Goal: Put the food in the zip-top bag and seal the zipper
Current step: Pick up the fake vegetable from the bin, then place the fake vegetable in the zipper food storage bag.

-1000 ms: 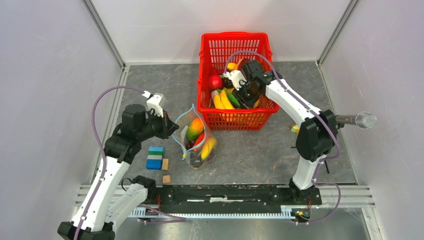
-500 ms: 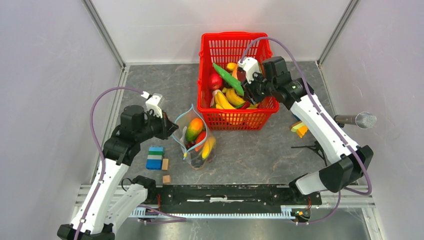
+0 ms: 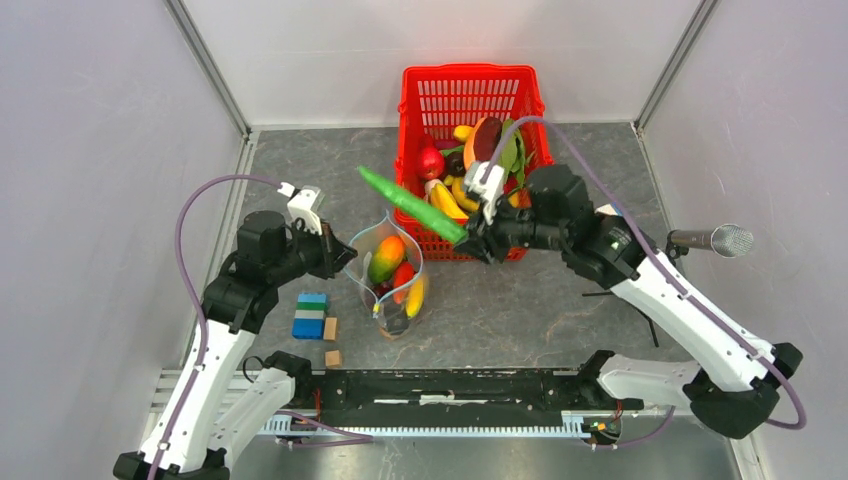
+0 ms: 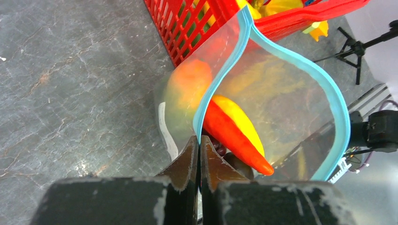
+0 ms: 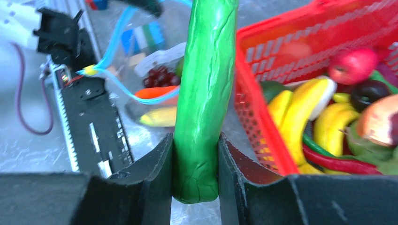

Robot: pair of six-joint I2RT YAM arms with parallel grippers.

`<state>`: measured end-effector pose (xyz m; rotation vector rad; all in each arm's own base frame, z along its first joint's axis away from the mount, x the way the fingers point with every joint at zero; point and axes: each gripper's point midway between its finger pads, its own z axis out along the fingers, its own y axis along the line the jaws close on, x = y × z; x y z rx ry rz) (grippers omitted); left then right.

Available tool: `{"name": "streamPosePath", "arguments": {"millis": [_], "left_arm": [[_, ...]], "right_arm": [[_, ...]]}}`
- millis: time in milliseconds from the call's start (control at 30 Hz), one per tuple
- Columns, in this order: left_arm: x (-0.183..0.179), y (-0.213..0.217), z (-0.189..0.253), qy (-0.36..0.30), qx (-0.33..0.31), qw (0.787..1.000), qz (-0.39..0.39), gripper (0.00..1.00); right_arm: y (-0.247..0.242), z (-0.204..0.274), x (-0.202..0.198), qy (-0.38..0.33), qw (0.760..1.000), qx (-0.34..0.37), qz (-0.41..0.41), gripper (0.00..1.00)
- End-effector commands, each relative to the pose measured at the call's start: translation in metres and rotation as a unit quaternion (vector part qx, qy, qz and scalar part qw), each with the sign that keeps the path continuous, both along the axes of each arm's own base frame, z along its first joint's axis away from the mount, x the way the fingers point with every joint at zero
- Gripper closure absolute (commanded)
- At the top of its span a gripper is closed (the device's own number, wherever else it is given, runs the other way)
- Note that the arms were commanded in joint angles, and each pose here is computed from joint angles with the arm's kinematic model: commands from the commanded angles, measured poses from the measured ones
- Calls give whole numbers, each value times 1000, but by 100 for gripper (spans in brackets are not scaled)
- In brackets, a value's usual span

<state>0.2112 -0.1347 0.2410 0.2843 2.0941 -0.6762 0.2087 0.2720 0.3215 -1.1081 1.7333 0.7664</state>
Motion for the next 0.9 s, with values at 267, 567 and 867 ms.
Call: {"name": "streamPosePath", "arguments": {"millis": [267, 567, 867], "left_arm": [[1, -6, 58, -42, -73, 996, 22, 98], [9, 23, 74, -74, -55, 990, 111, 98], [9, 27, 76, -76, -55, 988, 124, 98]], "right_arm": [[-17, -12, -33, -29, 980, -188, -60, 98], [15, -5, -82, -11, 988, -147, 37, 100], [12, -45, -110, 31, 975, -206, 79, 100]]}}
